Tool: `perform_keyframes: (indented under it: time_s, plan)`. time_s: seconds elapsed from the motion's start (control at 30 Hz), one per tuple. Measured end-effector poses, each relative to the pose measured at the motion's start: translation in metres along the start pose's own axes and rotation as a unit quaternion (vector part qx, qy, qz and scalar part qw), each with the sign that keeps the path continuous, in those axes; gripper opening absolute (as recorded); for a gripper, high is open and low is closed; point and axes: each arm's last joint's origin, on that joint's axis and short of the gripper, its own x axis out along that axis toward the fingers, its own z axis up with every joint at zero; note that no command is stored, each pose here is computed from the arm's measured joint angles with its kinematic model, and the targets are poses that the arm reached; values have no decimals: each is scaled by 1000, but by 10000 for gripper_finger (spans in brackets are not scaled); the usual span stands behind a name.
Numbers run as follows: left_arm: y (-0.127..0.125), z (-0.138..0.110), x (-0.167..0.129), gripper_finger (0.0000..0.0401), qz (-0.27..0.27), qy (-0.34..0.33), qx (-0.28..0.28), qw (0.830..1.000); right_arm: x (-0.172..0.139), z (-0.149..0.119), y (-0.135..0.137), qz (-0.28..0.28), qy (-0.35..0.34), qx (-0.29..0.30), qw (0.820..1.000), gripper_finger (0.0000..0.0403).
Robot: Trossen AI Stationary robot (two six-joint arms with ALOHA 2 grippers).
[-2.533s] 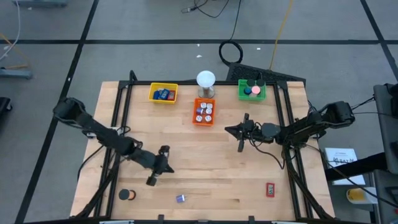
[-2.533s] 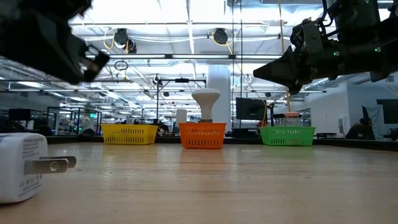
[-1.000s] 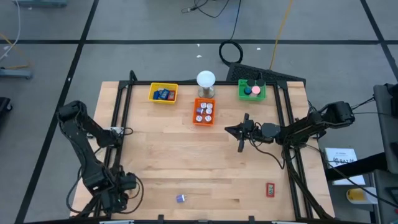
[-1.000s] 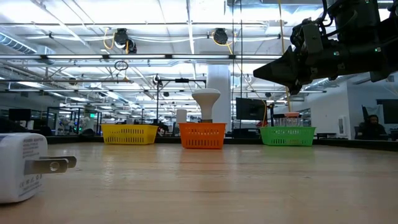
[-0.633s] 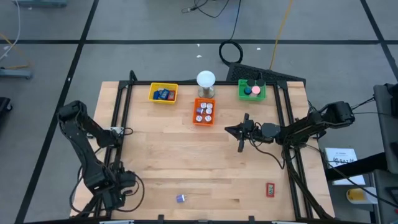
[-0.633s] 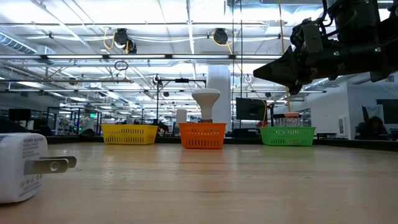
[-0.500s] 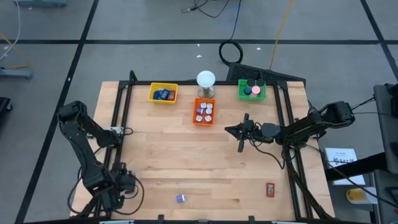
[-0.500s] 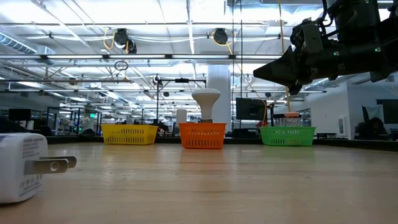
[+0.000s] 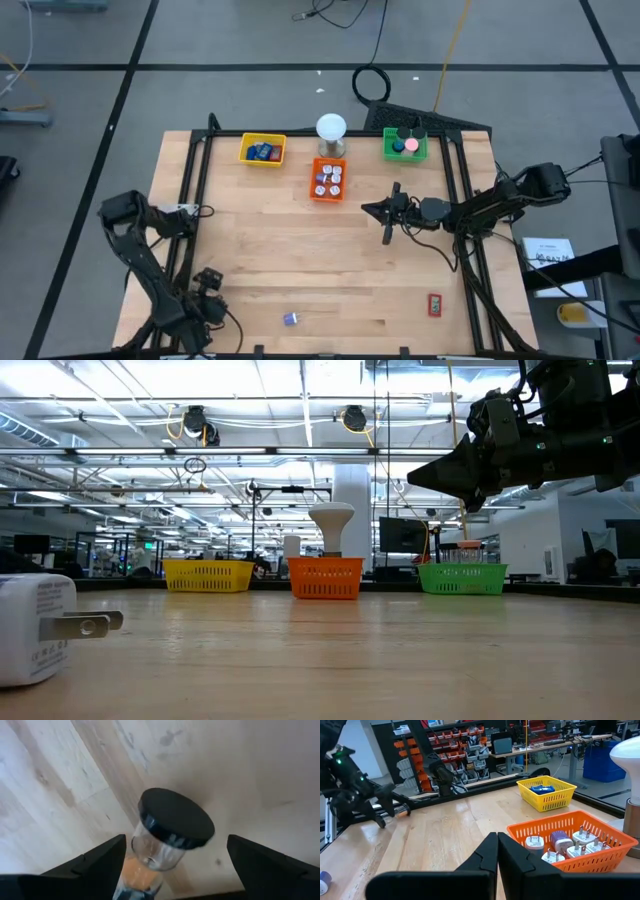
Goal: Pick & Place Office items
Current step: Put the orange sandglass timer into the green bin
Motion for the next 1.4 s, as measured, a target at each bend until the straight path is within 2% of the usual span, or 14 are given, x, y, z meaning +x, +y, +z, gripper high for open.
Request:
perform_keyframes:
  time_s: [0.1,0.2,0.37,0.5,0.6,0.73,0.8,0.87,0.97,1.07,1.17,1.23,1.27,1.4]
  plan:
    - [-2,4,9,344,17,11,14,1000,0,0,0,0,0,0,1000,4]
    - [0,7,11,318,26,10,8,1000,0,0,0,0,0,0,1000,4]
    - [8,14,12,242,37,-1,-23,999,0,0,0,0,0,0,1000,4]
    - [14,20,12,170,49,-22,-27,998,0,0,0,0,0,0,1000,4]
    - [19,25,6,164,65,-67,-25,995,0,0,0,0,0,0,1000,4]
    - [35,27,-18,164,92,-171,-45,980,0,0,0,0,0,0,1000,4]
    - [45,27,-33,164,104,-244,-59,962,0,0,0,0,0,0,1000,4]
    - [56,27,-43,164,117,-334,-71,933,0,0,0,0,0,0,1000,4]
    - [75,29,-45,164,115,-462,-76,876,0,0,0,0,0,0,1000,4]
    - [103,33,-29,164,88,-569,-65,815,0,0,0,0,0,0,1000,4]
    - [139,35,-10,164,76,-649,-71,753,0,0,0,0,0,0,1000,4]
    - [166,35,-1,164,88,-682,-92,720,0,0,0,0,0,0,1000,4]
    - [179,35,3,164,93,-693,-100,707,0,0,0,0,0,0,1000,4]
    - [218,45,15,164,95,-718,-117,680,0,0,0,0,1,0,1000,4]
